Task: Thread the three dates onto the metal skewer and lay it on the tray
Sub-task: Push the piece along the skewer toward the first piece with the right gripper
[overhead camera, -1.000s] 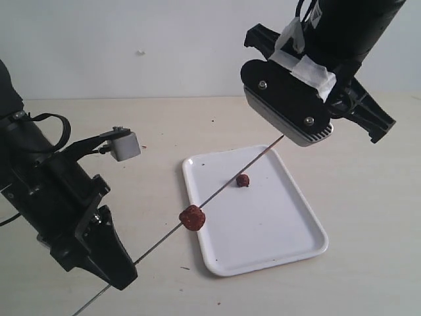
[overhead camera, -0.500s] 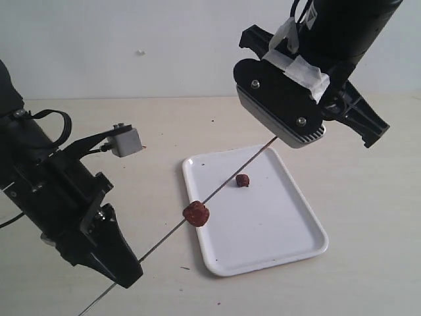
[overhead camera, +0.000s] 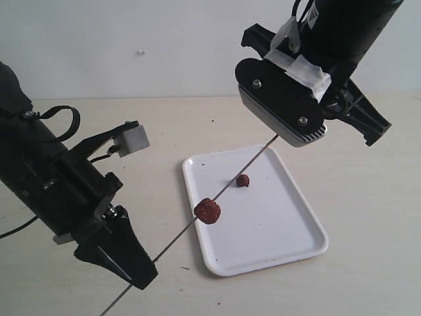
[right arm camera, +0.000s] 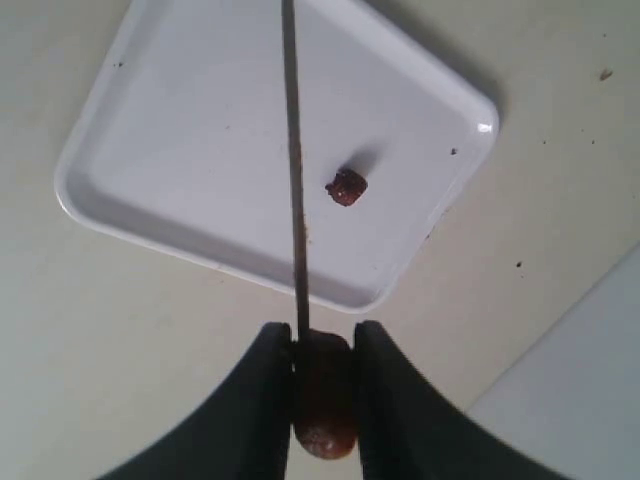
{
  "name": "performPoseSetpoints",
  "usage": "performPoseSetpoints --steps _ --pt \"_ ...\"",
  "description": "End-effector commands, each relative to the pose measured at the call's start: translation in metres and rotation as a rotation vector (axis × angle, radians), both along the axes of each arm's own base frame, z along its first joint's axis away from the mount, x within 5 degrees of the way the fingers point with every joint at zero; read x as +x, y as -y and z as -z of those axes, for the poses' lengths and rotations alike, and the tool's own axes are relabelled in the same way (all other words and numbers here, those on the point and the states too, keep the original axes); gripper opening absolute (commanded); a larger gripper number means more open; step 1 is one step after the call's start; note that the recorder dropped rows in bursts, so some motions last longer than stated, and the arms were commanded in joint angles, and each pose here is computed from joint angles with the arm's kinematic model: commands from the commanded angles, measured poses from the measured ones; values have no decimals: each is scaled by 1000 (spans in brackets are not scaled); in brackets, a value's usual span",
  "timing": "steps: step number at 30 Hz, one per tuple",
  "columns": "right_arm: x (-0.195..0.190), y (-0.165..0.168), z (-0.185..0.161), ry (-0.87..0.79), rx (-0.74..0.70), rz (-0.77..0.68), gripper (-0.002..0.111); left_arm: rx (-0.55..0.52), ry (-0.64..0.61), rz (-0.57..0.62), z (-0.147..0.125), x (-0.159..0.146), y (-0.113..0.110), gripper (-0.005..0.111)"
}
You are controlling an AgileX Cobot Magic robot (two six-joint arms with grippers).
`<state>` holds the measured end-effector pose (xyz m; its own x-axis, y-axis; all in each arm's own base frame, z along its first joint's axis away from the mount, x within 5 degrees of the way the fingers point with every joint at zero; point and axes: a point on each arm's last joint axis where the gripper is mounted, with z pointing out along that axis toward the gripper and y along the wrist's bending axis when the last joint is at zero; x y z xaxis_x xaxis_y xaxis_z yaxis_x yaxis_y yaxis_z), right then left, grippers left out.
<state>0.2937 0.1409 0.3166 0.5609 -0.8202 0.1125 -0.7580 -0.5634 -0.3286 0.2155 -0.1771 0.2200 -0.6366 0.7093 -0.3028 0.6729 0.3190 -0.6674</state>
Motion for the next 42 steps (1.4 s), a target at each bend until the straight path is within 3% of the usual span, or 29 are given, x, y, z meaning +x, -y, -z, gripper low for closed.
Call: performPoseSetpoints --steps 1,16,23,42 --pt "-3 -4 -1 -27 49 10 22 -60 -14 -66 -6 3 7 0" --pt "-9 -9 0 -96 101 5 22 -112 -9 -117 -15 10 13 0" --pt "-21 -28 0 -103 91 -71 22 -129 14 -135 -29 18 17 0" --pt "-33 -47 -1 -174 206 -55 22 -124 -2 -134 -30 18 17 0"
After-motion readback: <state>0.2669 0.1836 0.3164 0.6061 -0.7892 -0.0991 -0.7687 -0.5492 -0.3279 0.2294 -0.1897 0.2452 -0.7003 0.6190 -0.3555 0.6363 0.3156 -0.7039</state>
